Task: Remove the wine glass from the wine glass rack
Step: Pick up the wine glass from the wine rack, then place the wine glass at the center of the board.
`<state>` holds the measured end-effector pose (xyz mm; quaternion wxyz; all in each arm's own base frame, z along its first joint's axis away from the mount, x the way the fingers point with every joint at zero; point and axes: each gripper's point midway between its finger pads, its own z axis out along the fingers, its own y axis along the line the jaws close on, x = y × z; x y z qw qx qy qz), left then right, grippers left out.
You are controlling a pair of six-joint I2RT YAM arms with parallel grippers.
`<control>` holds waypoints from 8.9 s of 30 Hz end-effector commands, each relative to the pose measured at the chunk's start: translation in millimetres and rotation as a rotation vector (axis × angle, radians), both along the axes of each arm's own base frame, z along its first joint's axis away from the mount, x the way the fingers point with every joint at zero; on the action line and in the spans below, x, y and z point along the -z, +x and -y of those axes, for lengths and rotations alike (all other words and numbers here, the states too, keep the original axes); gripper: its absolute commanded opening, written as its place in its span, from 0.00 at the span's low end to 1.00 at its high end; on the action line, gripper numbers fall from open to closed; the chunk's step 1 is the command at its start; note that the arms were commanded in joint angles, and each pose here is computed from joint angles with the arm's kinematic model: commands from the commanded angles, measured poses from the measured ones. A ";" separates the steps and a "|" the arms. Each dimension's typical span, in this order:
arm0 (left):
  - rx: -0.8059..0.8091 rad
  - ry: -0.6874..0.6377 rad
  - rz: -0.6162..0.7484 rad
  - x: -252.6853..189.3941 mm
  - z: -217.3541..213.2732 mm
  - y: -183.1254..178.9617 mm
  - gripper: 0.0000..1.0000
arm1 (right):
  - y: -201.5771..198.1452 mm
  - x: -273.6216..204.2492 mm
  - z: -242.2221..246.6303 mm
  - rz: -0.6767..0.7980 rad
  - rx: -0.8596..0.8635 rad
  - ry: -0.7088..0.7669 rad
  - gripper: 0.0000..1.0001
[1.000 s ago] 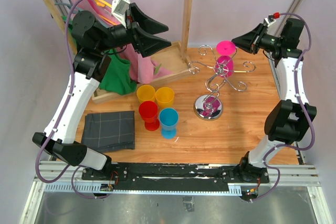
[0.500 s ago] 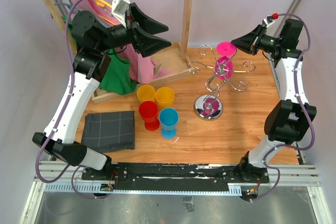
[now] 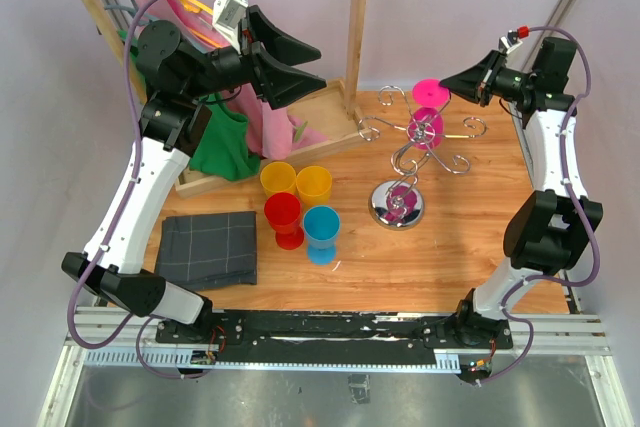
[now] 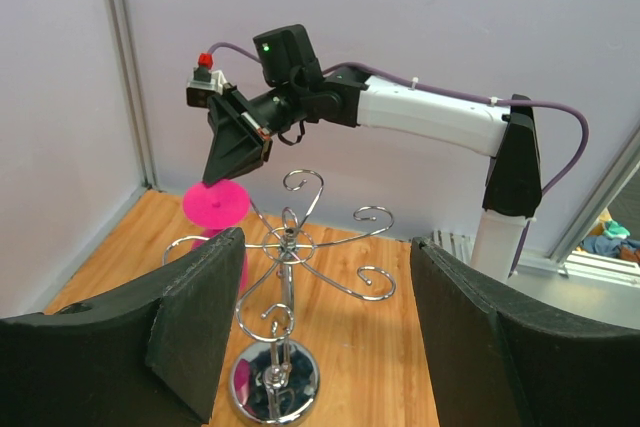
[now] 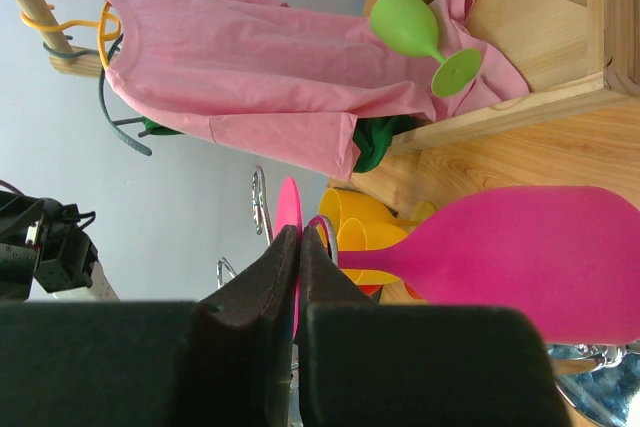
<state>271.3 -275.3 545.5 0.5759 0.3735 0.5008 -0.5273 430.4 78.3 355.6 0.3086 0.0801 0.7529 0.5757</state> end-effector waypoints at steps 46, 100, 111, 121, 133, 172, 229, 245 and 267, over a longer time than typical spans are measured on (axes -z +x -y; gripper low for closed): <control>0.020 -0.009 0.023 -7.0 2.0 -8.2 0.72 | 8.3 -16.0 35.5 -0.012 0.144 0.057 0.01; 0.039 -0.015 0.026 -6.0 3.9 -13.8 0.72 | -19.9 -54.4 -24.6 0.059 0.061 0.088 0.01; 0.033 -0.013 0.030 -6.3 2.5 -15.6 0.72 | 13.2 -47.3 -32.0 0.044 0.077 0.099 0.01; 0.032 -0.011 0.032 -6.5 1.5 -17.9 0.72 | 52.9 -68.1 -22.3 0.104 0.135 0.154 0.01; 0.028 -0.008 0.021 -0.7 2.3 -14.8 0.73 | 35.2 -178.2 28.4 0.357 0.244 0.371 0.01; 0.175 -0.069 -0.095 13.1 10.7 -25.2 0.83 | -238.4 -294.0 -101.5 0.735 -0.221 0.586 0.01; 0.258 -0.167 -0.077 -30.5 -0.7 -59.5 0.00 | -174.7 -230.6 -124.6 0.680 -0.240 0.785 0.04; 0.219 0.014 0.009 -9.1 -11.9 -83.9 0.00 | -162.0 -234.9 -60.1 0.738 -0.020 0.591 0.78; -0.406 0.641 0.004 130.3 -107.6 -59.1 0.00 | -152.5 -191.0 -29.5 0.641 0.157 0.039 0.90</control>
